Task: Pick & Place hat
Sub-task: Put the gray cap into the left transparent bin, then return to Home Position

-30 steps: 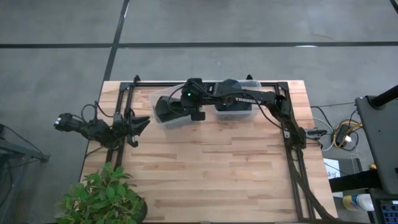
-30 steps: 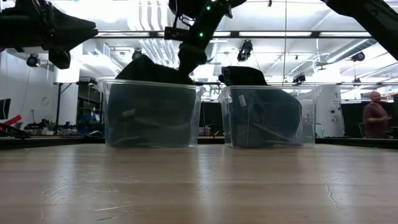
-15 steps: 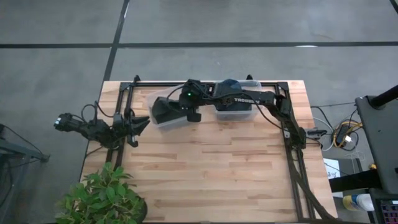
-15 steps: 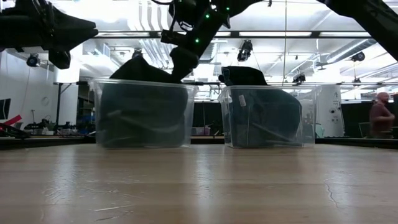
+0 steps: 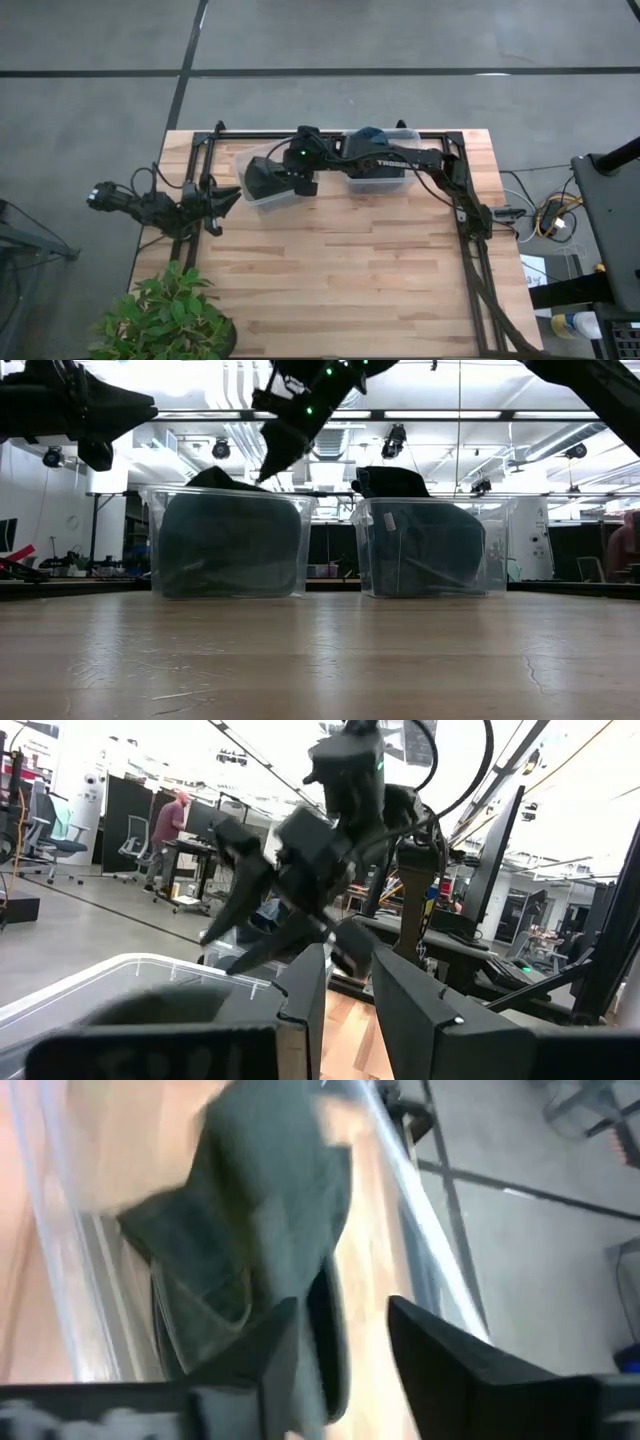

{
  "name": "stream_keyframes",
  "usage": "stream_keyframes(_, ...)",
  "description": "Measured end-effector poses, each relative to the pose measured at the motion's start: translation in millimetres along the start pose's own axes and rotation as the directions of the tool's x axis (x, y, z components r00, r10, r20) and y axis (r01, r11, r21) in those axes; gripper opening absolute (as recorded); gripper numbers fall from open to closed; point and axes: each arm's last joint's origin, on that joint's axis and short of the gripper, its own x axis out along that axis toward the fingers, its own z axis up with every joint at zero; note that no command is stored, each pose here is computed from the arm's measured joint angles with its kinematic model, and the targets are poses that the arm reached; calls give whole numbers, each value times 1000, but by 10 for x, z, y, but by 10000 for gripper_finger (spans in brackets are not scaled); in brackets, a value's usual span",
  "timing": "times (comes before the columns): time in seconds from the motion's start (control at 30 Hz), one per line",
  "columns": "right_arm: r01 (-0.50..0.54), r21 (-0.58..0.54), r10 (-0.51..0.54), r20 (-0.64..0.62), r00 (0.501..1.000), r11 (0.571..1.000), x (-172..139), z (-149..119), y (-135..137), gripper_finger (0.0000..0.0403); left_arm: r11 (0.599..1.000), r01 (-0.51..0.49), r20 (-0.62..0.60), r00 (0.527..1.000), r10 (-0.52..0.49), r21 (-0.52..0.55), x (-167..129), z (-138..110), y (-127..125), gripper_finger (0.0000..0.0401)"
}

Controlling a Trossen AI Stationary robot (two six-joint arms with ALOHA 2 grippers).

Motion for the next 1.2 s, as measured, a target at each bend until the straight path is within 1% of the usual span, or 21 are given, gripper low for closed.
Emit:
stream_keyframes(0.13,24,26,-25,42,999,999,-137,131,-28,195,1000,-1,-13,1000,1,10,0,-15,1,80)
stream_keyframes(0.23,19,121,-31,98,995,992,-316,256,-48,203,1000,-2,-31,1000,3,24,0,-35,3,80)
stream_keyframes(0.27,2,134,-18,116,993,991,-372,288,-46,197,1000,-2,-31,1000,3,25,0,-36,3,80)
stream_keyframes(0.33,-46,141,27,138,990,989,-465,325,-23,169,1000,-2,-33,999,3,25,0,-37,3,80)
stream_keyframes(0.4,-109,143,87,150,985,984,-490,335,32,120,1000,-2,-33,999,3,25,-1,-37,3,80)
stream_keyframes(0.5,-217,131,197,154,968,967,-493,321,133,32,1000,-2,-37,999,3,22,-1,-42,3,80)
stream_keyframes(0.53,-240,127,218,162,962,963,-498,327,165,24,1000,-2,-40,999,3,22,-1,-46,4,80)
stream_keyframes(0.63,-262,119,242,154,958,958,-495,311,239,11,1000,-3,-46,999,3,1,-1,-53,4,73)
stream_keyframes(0.7,-289,111,272,149,951,951,-470,289,295,8,1000,4,-58,998,-4,-4,-2,-66,3,62)
stream_keyframes(0.77,-331,103,315,145,938,938,-452,271,364,8,1000,7,-75,997,-7,4,-3,-72,3,45)
stream_keyframes(0.83,-348,95,334,141,932,932,-503,268,436,8,1000,26,-93,995,-25,14,-3,-42,-6,19)
stream_keyframes(0.9,-357,73,343,155,926,931,-613,273,488,7,999,34,-109,994,-32,11,-5,-9,-10,6)
stream_keyframes(1.03,-356,22,341,238,909,934,-888,250,531,7,999,31,-123,992,-30,11,-7,-4,-9,1)
stream_keyframes(1.13,-354,12,335,298,894,935,-1140,115,559,7,999,31,-131,991,-28,15,-8,-14,-8,1)
stream_keyframes(1.2,-363,16,334,354,874,932,-1324,-20,611,7,999,29,-138,990,-27,13,-9,-23,-6,0)
